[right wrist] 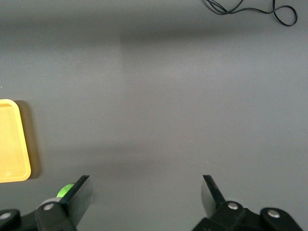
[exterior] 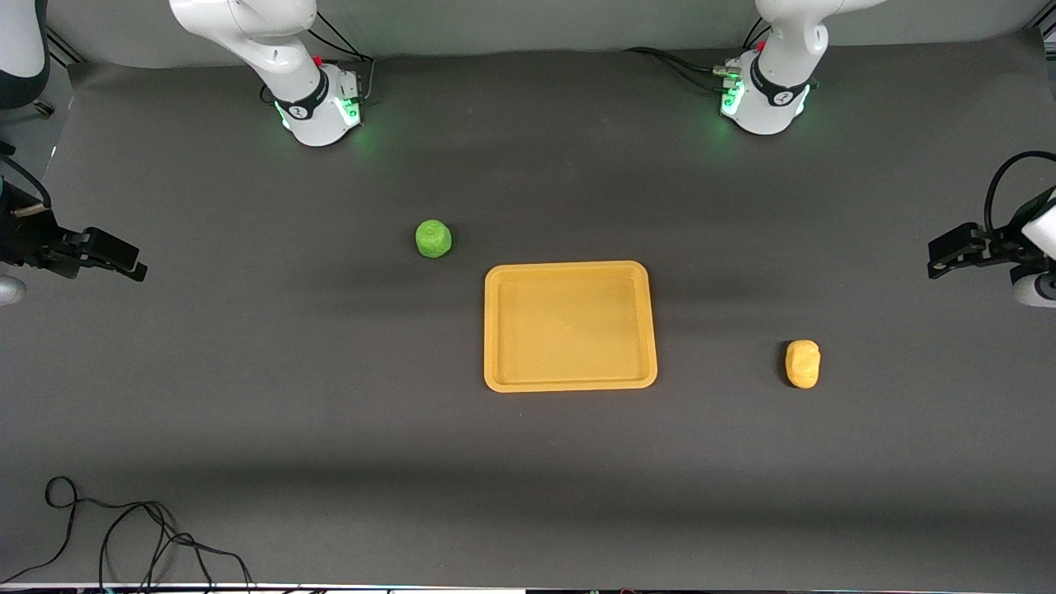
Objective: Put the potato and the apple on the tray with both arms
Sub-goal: 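Grasp the yellow potato with the left gripper while the right gripper reaches the apple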
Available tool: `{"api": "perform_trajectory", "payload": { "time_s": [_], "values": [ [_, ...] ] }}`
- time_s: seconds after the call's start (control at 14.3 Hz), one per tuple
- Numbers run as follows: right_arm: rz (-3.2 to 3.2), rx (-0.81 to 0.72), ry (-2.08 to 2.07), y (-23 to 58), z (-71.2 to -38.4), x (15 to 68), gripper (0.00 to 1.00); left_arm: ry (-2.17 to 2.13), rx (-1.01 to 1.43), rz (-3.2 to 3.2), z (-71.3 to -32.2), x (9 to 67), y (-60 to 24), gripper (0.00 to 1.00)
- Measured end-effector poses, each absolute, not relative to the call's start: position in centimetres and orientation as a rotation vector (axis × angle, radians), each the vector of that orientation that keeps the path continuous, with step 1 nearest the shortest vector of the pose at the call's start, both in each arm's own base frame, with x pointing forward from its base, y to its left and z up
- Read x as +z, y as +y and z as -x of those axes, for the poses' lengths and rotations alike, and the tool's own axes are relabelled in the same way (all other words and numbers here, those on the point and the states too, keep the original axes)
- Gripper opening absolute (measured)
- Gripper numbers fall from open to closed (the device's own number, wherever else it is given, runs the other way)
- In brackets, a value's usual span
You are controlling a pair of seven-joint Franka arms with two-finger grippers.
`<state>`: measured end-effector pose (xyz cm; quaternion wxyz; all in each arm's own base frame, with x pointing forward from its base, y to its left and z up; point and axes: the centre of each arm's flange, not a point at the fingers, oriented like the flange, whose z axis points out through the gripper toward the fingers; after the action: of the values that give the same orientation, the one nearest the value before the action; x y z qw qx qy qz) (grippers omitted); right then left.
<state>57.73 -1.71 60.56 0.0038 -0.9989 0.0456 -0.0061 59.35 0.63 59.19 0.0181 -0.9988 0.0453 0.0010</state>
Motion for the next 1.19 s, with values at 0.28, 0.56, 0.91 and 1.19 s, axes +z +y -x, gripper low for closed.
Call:
{"api": "perform_trajectory", "payload": {
  "time_s": [0.28, 0.56, 0.91, 1.19],
  "values": [
    [3.131, -0.009, 0.143, -1.7, -57.7, 60.5, 1.00, 0.040, -0.013, 3.129, -59.5, 59.1, 0.2, 1.00],
    [3.131, -0.010, 0.143, -1.7, -57.7, 60.6, 1.00, 0.014, -0.017, 3.179, -59.5, 59.2, -0.2, 1.00],
    [3.131, 0.001, 0.142, -1.7, -57.6, 60.5, 1.00, -0.003, 0.091, 3.184, -59.6, 52.3, 0.1, 1.00],
    [3.129, 0.055, 0.095, 0.1, -57.3, 60.0, 1.00, 0.002, 0.046, 3.185, -58.2, 40.6, -0.6, 1.00]
  ]
}}
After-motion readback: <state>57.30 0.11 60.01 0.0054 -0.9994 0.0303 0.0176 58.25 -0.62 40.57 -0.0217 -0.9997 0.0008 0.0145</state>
